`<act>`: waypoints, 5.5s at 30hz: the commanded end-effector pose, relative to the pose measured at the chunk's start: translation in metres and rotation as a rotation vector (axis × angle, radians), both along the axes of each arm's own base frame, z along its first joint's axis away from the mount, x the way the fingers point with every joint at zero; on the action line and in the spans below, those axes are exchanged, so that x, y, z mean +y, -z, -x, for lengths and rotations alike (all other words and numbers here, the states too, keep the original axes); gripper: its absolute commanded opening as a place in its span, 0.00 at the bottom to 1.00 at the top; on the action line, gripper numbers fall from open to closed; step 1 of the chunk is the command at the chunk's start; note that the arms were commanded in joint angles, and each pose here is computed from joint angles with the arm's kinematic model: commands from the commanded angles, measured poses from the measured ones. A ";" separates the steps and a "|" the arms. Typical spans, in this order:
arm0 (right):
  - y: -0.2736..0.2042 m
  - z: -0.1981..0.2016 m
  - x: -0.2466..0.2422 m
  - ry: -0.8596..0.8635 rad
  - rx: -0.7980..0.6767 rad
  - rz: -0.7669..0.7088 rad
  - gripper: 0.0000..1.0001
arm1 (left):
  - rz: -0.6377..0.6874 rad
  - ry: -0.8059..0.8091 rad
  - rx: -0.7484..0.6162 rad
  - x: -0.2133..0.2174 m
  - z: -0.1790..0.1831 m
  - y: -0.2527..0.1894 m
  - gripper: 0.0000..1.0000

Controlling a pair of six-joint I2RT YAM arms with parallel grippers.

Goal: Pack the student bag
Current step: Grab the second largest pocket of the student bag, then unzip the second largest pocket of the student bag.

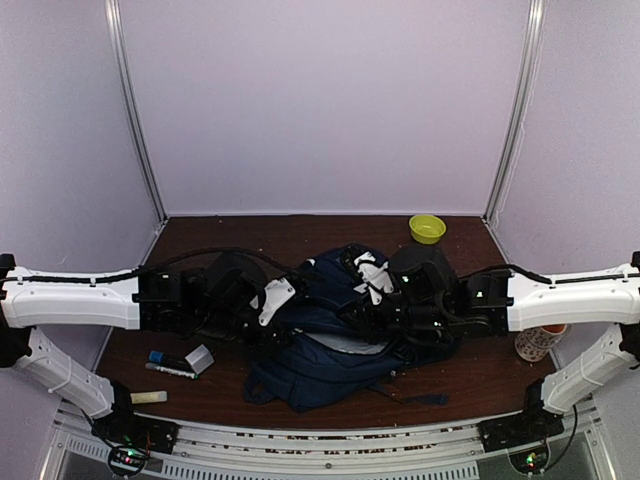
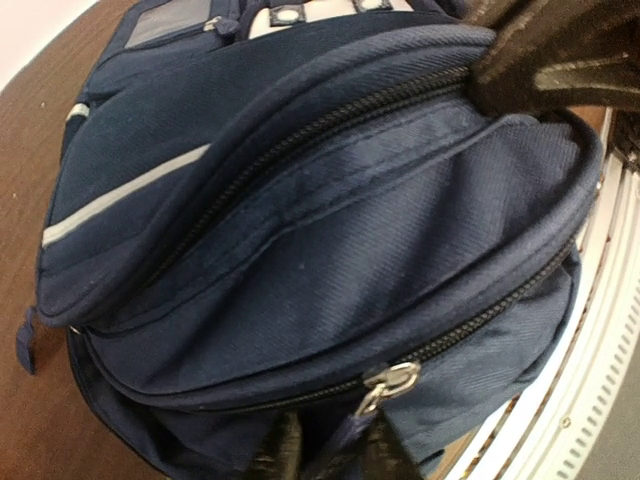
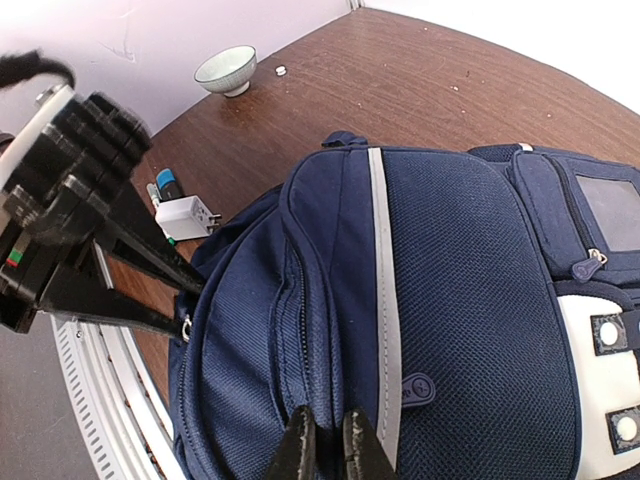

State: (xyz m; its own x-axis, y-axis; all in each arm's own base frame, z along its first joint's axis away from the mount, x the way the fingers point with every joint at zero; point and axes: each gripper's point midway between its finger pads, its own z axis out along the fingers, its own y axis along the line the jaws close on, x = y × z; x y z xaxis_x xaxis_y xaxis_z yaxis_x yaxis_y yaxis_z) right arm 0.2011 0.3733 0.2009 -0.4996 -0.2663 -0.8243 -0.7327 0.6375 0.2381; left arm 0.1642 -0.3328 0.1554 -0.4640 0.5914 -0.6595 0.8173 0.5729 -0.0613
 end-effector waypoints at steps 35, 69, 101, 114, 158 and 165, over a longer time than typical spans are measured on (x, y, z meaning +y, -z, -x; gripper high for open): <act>-0.011 0.013 -0.034 0.016 -0.100 -0.089 0.00 | 0.012 -0.027 -0.105 0.013 -0.014 -0.028 0.00; -0.029 0.040 -0.041 -0.107 -0.105 -0.185 0.00 | -0.061 -0.186 -0.058 0.063 -0.040 0.009 0.00; -0.064 0.065 -0.039 -0.238 -0.096 -0.290 0.00 | -0.030 -0.373 -0.036 0.114 -0.038 0.032 0.00; -0.095 0.087 -0.042 -0.369 -0.095 -0.431 0.00 | -0.010 -0.340 -0.025 0.105 -0.037 0.041 0.00; -0.042 0.006 -0.041 0.017 -0.162 -0.216 0.00 | -0.352 -0.723 0.213 0.189 -0.025 0.064 0.98; -0.040 0.000 -0.044 0.024 -0.209 -0.180 0.00 | -0.304 -0.715 0.257 0.185 -0.034 0.084 0.97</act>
